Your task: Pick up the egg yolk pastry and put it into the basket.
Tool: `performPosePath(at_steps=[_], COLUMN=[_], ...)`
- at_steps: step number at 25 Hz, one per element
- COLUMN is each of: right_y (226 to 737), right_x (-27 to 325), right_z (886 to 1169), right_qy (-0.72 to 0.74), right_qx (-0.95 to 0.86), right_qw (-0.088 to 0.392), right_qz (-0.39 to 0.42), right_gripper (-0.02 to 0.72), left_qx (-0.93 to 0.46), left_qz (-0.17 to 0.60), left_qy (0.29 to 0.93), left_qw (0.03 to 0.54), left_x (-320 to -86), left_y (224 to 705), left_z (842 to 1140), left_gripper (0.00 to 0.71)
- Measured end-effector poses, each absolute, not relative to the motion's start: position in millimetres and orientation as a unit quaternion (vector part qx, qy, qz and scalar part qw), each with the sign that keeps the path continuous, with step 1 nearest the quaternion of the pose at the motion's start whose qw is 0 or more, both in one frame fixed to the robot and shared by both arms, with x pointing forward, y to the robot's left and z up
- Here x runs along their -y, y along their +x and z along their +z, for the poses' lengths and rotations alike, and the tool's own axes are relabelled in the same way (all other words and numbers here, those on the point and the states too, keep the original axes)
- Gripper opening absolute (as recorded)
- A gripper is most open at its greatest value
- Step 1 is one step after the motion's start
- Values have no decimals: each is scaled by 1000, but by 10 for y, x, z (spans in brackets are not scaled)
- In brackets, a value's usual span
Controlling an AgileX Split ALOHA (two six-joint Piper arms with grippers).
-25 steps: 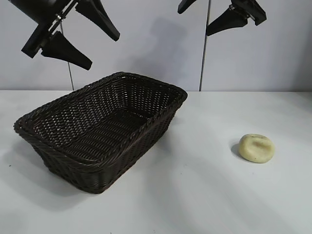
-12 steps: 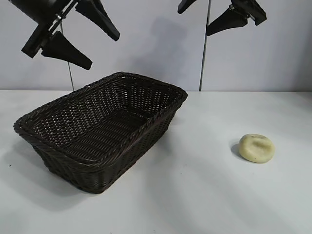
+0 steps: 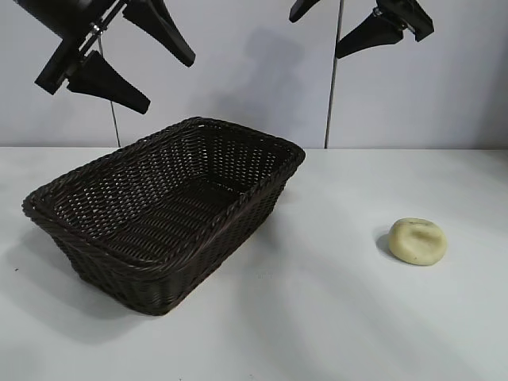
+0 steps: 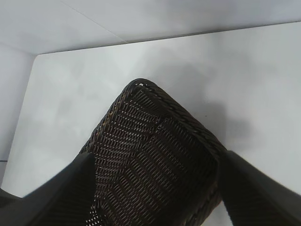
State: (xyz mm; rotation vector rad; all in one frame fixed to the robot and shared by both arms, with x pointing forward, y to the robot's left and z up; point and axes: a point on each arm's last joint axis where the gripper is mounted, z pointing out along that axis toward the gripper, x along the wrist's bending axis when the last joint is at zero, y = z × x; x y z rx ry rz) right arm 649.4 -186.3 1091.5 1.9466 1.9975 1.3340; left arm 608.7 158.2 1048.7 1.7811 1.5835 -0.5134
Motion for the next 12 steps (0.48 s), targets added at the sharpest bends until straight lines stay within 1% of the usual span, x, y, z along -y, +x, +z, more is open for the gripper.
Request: performPosePath(at_steps=[5, 9, 12], right_y=[6494, 6494, 6494], right_x=[1863, 1863, 1863], right_z=[10915, 10914, 10914], right_qy=[629, 629, 629], right_qx=[-646, -646, -646], right_qw=[25, 25, 25], right_qz=[431, 431, 431], right_gripper=[528, 528, 528], left_qx=[-610, -629, -655], left_qz=[-201, -221, -207], left_qy=[686, 671, 661], left_qw=[342, 325, 302], left_x=[-1582, -1585, -1638], left_y=[6081, 6043, 5994], left_z=[10487, 10499, 10562], left_gripper=[511, 511, 511])
